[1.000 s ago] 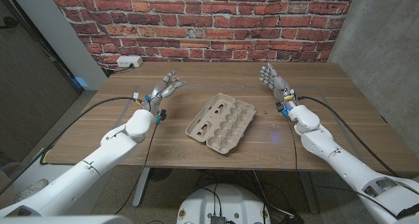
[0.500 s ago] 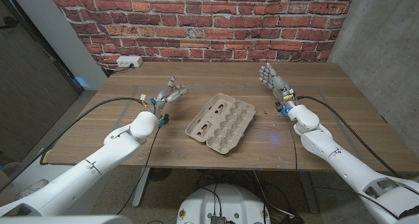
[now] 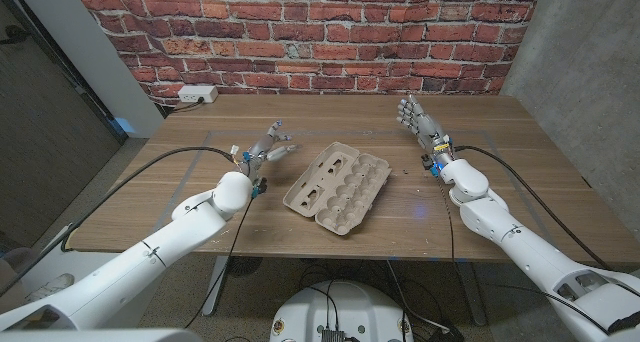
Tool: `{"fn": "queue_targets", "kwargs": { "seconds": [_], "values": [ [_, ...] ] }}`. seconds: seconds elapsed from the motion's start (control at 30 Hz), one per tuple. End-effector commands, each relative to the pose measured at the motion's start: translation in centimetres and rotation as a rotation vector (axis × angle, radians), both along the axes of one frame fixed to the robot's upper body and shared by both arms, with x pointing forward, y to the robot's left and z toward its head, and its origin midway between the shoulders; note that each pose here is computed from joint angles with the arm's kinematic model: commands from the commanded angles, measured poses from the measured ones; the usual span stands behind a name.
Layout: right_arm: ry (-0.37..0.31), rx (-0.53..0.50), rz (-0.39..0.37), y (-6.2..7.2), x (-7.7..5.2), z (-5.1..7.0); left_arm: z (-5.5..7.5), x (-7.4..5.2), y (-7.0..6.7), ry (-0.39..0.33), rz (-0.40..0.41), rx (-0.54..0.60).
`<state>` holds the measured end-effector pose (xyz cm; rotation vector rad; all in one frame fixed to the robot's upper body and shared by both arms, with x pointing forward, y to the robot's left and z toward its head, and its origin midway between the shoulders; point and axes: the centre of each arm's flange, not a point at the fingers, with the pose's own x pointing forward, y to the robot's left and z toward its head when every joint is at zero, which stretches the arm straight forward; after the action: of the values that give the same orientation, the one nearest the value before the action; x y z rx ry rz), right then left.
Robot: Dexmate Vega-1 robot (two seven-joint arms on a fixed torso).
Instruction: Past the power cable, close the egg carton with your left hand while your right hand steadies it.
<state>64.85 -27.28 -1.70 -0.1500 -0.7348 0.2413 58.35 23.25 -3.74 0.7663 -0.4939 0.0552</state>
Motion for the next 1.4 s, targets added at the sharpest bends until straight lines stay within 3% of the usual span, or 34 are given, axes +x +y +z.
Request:
{"fn": "queue_targets", "kwargs": {
  "seconds": [0.03,0.2,0.67,1.1,1.4],
  "values": [
    [-0.003,0.007,-0.008,-0.6,-0.3,-0.1,0.0,-0.4,-1.9,-0.032,0.064,0.128],
    [-0.009,0.004,-0.013,-0.7,-0.3,0.1,-0.2,-0.3,-1.9,-0.015,0.056,0.122],
    [-0.019,-0.008,-0.028,-1.0,-0.6,0.4,-0.4,-0.5,-3.0,-0.086,0.07,0.244],
    [-0.018,-0.005,-0.036,-1.4,-0.9,0.1,-1.7,-0.1,-3.7,-0.061,0.094,0.274],
    [-0.017,-0.008,-0.033,-1.6,-1.1,-0.1,-1.7,-0.3,-4.2,-0.05,0.121,0.308]
  ]
}}
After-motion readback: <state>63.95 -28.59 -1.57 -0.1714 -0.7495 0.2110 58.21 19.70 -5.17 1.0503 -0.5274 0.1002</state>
